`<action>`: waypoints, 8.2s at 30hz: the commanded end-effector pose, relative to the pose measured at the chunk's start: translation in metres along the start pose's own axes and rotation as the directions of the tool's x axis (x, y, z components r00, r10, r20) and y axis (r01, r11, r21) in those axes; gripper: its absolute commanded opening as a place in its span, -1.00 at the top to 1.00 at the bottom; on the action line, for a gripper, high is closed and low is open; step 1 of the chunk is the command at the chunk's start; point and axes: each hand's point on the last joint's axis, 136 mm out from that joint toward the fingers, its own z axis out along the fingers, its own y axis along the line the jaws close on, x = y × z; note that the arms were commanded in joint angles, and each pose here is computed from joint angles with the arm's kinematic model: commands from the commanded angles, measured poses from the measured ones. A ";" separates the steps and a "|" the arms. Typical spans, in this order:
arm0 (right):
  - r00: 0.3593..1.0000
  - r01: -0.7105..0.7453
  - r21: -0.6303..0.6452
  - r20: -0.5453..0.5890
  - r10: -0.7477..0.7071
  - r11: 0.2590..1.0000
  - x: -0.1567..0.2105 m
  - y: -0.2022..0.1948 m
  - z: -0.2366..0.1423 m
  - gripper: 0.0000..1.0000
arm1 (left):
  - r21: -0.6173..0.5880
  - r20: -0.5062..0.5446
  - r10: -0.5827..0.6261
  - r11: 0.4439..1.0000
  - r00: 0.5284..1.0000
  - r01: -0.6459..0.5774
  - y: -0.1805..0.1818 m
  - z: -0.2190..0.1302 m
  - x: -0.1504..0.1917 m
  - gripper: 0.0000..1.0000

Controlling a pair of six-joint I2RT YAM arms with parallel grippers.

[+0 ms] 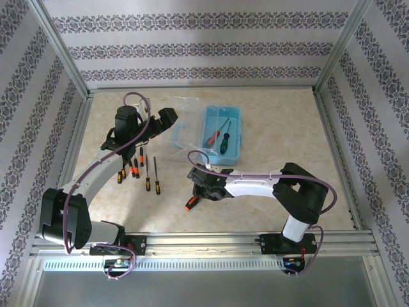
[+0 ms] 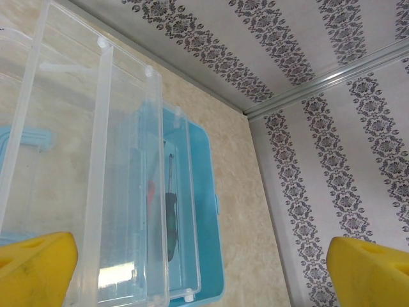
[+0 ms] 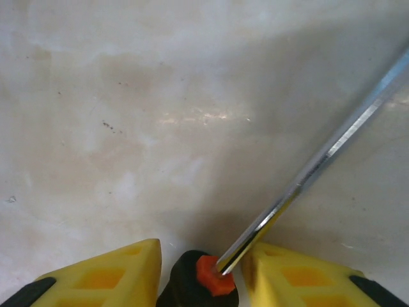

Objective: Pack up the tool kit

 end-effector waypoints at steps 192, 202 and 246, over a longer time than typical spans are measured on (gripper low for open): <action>0.955 0.099 -0.277 0.296 -0.013 0.956 -0.246 -0.014 -0.118 0.15 | -0.256 0.147 0.080 0.966 0.986 -0.040 0.053 -0.040 -0.063 -1.00; 0.915 0.308 -0.398 0.374 -0.154 0.864 -0.204 0.025 -0.125 0.31 | -0.633 0.153 0.159 0.773 0.975 -0.027 0.104 -0.112 -0.048 -0.70; 0.889 0.295 -0.467 0.454 -0.060 0.834 -0.176 -0.001 -0.123 0.40 | -0.768 -0.457 -0.122 0.553 0.881 -0.322 0.200 -0.101 0.166 0.36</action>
